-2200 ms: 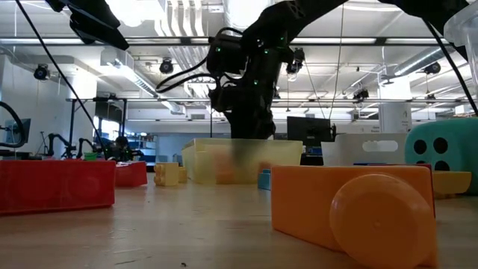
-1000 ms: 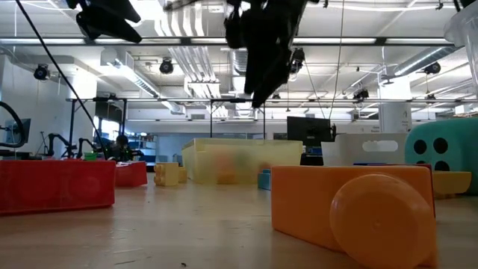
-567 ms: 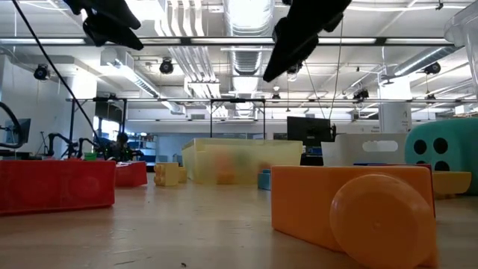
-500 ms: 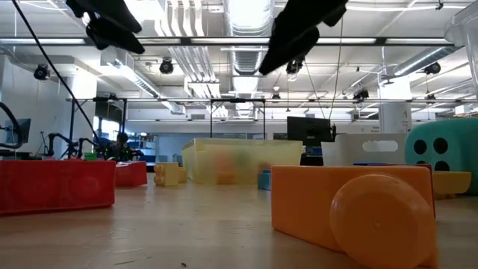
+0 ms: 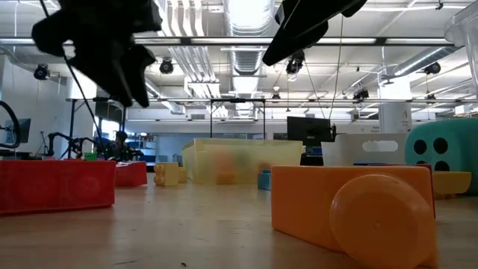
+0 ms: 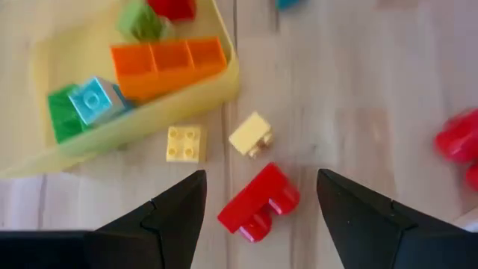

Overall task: Pick & Place Toys
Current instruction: Put the red game piece into the yellow bin

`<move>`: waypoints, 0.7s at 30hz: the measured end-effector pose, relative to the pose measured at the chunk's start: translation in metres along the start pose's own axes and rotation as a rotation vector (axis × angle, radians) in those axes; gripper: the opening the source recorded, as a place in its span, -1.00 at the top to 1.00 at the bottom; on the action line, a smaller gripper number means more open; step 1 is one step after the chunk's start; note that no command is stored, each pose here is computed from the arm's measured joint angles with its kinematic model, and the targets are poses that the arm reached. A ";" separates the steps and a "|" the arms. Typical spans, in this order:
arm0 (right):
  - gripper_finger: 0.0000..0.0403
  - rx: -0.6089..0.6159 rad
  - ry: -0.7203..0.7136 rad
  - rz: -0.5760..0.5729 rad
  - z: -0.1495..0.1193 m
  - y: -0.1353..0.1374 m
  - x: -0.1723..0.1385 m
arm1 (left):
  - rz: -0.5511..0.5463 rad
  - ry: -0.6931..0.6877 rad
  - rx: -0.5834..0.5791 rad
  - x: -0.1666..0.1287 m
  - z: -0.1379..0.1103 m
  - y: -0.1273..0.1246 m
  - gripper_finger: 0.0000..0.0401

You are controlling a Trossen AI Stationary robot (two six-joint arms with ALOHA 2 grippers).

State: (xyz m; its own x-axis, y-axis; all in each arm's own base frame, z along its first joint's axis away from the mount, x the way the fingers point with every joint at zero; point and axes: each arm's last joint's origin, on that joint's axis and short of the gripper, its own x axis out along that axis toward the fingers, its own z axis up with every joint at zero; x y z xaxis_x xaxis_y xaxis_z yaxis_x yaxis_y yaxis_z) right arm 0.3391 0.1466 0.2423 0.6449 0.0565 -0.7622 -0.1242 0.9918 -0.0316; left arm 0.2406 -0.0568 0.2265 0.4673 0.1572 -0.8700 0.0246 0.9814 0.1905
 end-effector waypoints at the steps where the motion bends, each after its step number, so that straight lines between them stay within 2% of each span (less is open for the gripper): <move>1: -0.70 -0.006 0.000 0.001 0.000 0.001 0.000 | 0.004 0.030 0.009 0.004 0.000 -0.001 -0.28; 8: -0.70 -0.011 0.002 0.013 -0.003 0.009 -0.001 | 0.039 0.222 0.042 0.037 -0.002 -0.003 -0.29; 13: -0.70 -0.029 0.011 0.026 -0.008 0.017 -0.002 | 0.050 0.337 0.116 0.063 -0.005 -0.009 -0.29; 21: -0.70 -0.053 0.024 0.042 -0.015 0.028 -0.002 | 0.092 0.398 0.200 0.078 -0.001 -0.012 -0.29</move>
State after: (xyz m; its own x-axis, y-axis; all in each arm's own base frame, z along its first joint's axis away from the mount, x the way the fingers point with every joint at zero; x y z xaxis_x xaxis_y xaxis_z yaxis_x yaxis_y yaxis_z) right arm 0.3227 0.1721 0.2334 0.6202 0.0942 -0.7788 -0.1911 0.9810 -0.0336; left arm 0.2758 -0.0559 0.1564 0.0999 0.3110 -0.9452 0.1871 0.9271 0.3248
